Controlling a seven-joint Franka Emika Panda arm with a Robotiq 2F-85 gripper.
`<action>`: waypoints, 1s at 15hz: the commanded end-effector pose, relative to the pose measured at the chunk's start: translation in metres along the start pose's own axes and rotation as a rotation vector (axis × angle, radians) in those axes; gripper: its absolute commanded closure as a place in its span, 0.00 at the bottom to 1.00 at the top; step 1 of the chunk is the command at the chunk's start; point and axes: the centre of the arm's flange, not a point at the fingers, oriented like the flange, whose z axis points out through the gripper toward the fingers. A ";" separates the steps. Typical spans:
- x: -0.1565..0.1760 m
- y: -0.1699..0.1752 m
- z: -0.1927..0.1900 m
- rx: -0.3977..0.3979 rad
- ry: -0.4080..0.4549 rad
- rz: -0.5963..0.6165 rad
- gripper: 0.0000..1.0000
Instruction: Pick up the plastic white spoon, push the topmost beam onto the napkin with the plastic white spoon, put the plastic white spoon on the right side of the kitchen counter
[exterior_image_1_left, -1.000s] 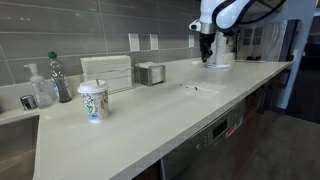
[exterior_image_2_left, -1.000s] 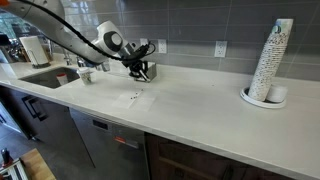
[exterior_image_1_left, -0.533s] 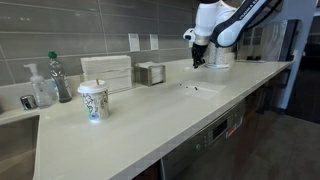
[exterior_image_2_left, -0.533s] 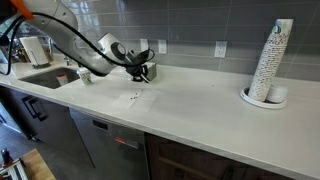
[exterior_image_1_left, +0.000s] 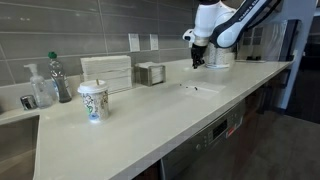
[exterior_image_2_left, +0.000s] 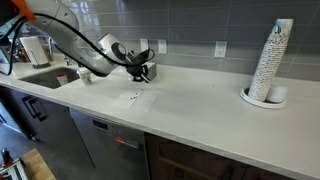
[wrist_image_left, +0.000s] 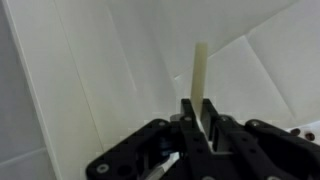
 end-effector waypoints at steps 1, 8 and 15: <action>0.007 -0.010 0.021 -0.038 0.003 -0.080 0.97; 0.022 -0.022 0.043 -0.058 0.024 -0.181 0.97; 0.037 -0.025 0.058 -0.080 0.016 -0.246 0.97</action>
